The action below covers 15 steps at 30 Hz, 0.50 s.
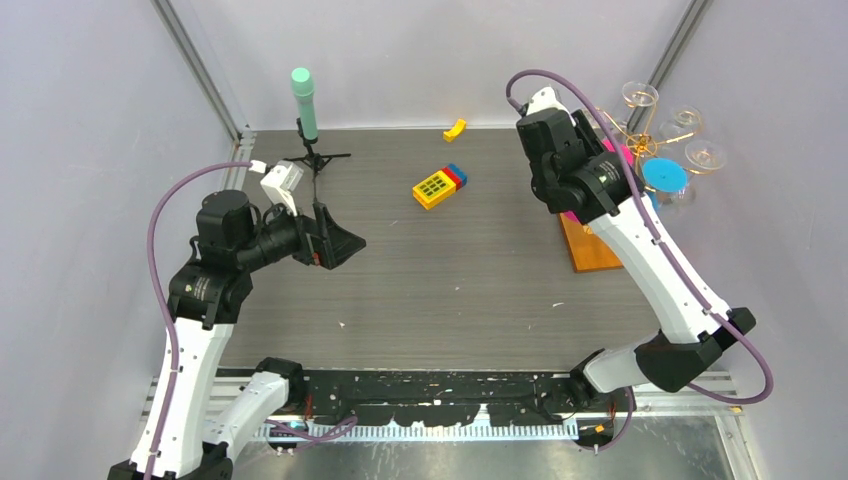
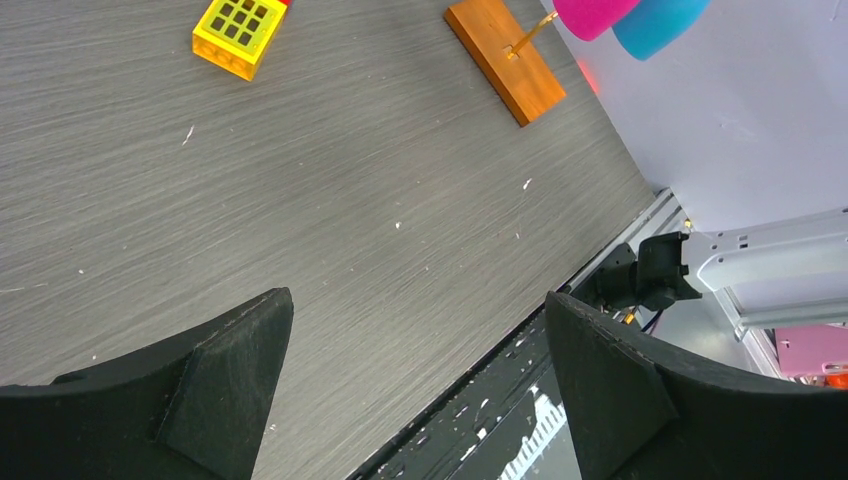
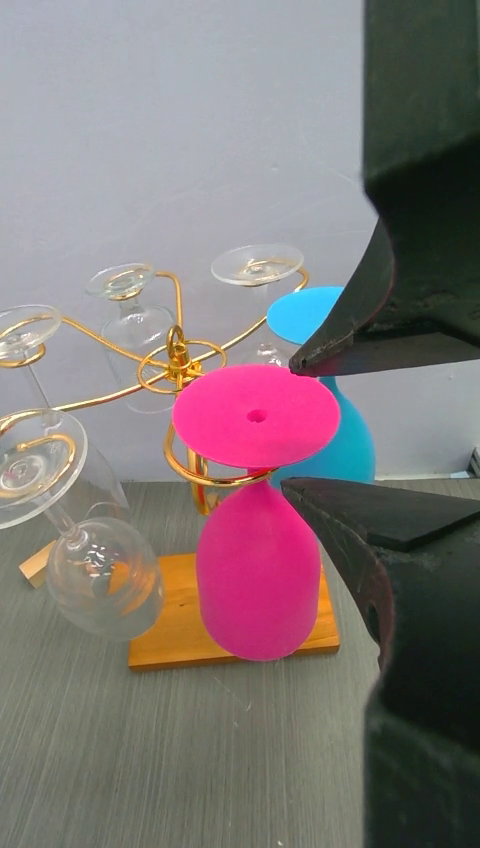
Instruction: Take the wine glass off the wine glass rack
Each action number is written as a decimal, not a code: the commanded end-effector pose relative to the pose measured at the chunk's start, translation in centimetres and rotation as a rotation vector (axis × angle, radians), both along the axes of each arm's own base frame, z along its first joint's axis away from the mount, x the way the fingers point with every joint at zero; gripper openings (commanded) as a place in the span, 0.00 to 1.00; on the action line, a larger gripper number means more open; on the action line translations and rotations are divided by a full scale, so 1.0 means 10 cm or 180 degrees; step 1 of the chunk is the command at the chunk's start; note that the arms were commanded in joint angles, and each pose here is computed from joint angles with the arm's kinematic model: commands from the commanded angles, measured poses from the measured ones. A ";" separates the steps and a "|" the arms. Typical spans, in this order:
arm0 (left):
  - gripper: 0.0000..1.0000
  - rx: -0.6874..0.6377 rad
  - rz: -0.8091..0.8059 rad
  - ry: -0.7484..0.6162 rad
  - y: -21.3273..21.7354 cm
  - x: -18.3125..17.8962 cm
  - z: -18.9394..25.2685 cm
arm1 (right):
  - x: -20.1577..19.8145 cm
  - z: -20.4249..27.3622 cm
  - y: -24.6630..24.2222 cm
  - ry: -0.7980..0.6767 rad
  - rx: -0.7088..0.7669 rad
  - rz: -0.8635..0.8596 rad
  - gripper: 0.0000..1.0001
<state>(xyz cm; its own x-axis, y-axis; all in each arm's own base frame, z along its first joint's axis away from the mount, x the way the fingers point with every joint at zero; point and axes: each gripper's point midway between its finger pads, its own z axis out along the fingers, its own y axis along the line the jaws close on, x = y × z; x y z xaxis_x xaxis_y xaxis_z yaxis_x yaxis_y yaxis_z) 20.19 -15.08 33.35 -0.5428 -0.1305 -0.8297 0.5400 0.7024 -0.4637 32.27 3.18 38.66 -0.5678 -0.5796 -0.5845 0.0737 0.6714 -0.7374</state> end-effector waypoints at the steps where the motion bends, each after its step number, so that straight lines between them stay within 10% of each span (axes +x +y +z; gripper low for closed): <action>1: 1.00 -0.0024 -0.0060 -0.0129 -0.02 0.00 0.07 | -0.04 0.11 -0.06 -0.0133 -0.0083 -0.0059 0.44; 15: 1.00 -0.0036 -0.0116 -0.0101 -0.04 -0.03 0.07 | -0.07 0.02 -0.13 -0.0061 -0.0330 -0.0148 0.43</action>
<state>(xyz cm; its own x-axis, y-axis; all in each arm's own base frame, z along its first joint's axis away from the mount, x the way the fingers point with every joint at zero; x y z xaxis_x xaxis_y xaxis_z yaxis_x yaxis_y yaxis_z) 20.01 -15.24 33.40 -0.5456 -0.1276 -0.8283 0.5483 0.6931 -0.4679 32.40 2.81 37.31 -0.5974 -0.6111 -0.5194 0.0596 0.6120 -0.7886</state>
